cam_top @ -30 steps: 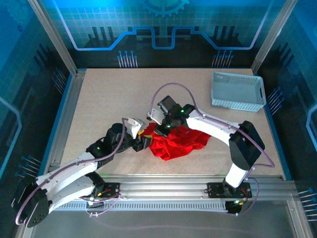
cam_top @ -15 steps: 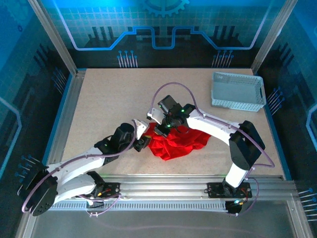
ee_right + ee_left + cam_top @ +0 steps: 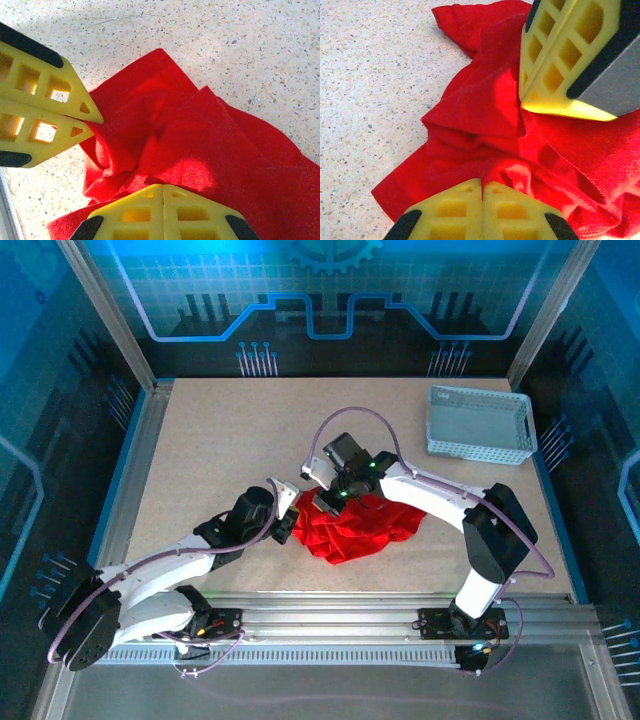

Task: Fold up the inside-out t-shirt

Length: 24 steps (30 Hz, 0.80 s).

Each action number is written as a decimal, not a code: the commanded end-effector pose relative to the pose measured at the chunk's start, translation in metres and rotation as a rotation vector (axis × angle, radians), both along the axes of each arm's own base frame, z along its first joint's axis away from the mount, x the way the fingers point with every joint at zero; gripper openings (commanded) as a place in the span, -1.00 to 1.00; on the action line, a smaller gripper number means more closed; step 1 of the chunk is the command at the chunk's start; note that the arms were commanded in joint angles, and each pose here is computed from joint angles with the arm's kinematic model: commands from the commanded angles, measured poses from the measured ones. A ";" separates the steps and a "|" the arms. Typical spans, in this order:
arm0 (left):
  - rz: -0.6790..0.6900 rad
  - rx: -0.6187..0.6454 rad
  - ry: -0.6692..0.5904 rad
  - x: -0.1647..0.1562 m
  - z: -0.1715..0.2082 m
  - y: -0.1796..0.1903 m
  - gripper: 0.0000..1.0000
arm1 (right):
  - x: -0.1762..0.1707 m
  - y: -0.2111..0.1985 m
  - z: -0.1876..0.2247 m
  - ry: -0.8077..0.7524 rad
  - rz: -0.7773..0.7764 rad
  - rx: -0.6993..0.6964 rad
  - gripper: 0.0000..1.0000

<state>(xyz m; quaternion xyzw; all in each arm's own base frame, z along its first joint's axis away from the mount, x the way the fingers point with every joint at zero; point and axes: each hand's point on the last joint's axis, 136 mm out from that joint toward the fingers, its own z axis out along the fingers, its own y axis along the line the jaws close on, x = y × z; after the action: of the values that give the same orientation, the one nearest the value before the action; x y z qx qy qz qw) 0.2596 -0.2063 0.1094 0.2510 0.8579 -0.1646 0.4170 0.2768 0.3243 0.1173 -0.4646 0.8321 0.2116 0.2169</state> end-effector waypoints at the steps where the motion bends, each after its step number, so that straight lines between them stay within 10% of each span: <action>1: 0.028 -0.030 0.015 0.000 0.001 0.000 -1.00 | 0.002 -0.001 0.017 -0.015 -0.022 0.063 -0.86; 24: 0.258 -0.150 -0.163 0.021 0.057 0.038 -1.00 | 0.045 -0.075 0.134 -0.281 -0.398 0.261 -1.00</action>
<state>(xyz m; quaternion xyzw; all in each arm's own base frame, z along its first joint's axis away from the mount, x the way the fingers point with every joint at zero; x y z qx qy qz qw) 0.2661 -0.1829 0.1354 0.1737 0.8517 -0.1565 0.4690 0.3089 0.2700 0.2229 -0.3419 0.8345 0.2120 0.3766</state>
